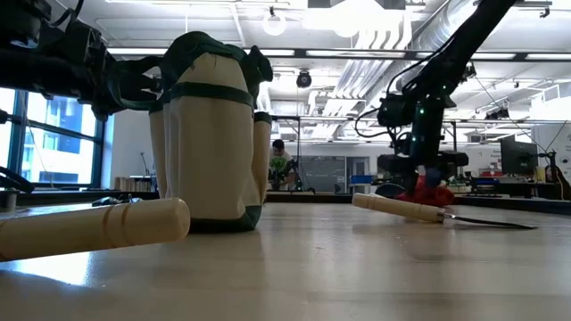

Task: Pick & Place Garden tools in Gardening bag
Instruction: Put the glove into the gardening bag

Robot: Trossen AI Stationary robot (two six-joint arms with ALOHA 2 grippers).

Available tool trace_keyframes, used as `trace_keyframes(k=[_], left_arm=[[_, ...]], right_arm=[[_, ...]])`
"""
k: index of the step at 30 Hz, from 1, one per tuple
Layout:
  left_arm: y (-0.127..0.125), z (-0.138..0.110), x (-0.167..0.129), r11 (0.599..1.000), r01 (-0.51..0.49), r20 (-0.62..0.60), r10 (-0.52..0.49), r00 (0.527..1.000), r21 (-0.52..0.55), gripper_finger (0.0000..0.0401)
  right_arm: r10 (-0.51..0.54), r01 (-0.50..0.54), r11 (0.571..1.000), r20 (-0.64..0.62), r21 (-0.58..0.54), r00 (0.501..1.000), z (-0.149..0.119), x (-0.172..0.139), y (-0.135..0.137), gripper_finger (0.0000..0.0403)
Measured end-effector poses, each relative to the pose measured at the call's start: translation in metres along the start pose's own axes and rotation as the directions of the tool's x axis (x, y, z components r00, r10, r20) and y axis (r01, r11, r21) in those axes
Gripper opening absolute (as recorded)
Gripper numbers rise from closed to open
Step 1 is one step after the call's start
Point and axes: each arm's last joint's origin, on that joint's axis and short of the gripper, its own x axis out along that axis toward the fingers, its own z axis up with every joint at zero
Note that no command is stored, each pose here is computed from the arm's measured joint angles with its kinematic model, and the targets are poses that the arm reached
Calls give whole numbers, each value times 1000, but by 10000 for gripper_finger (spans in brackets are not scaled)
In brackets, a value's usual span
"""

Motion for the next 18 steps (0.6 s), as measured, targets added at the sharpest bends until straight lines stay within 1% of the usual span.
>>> trace_keyframes(k=[3, 5, 8, 9, 14, 18], left_arm=[[0, 0, 0, 1000, 7, -2, -7, 1000, 0, 219], [0, 0, 0, 1000, 11, -3, -11, 1000, 0, 219], [0, 0, 0, 1000, 15, -4, -15, 1000, 0, 219], [0, 0, 0, 1000, 15, -4, -15, 1000, 0, 219], [-1, 0, 0, 1000, 23, -7, -23, 1000, -4, 219], [-1, 0, 0, 1000, 24, -7, -24, 1000, -12, 219]], right_arm=[[-8, 8, 1000, -16, -6, 1000, -2, 0, -1, 134], [-16, 16, 1000, -24, -18, 1000, -3, 0, -1, 95], [-22, 20, 997, -29, -72, 999, -3, 0, -2, 28], [-22, 19, 996, -30, -93, 999, -3, 0, -2, 16], [-21, 17, 993, -32, -116, 999, -3, 0, -1, 5], [-15, 11, 986, -23, -165, 1000, -6, -2, 5, 4]])
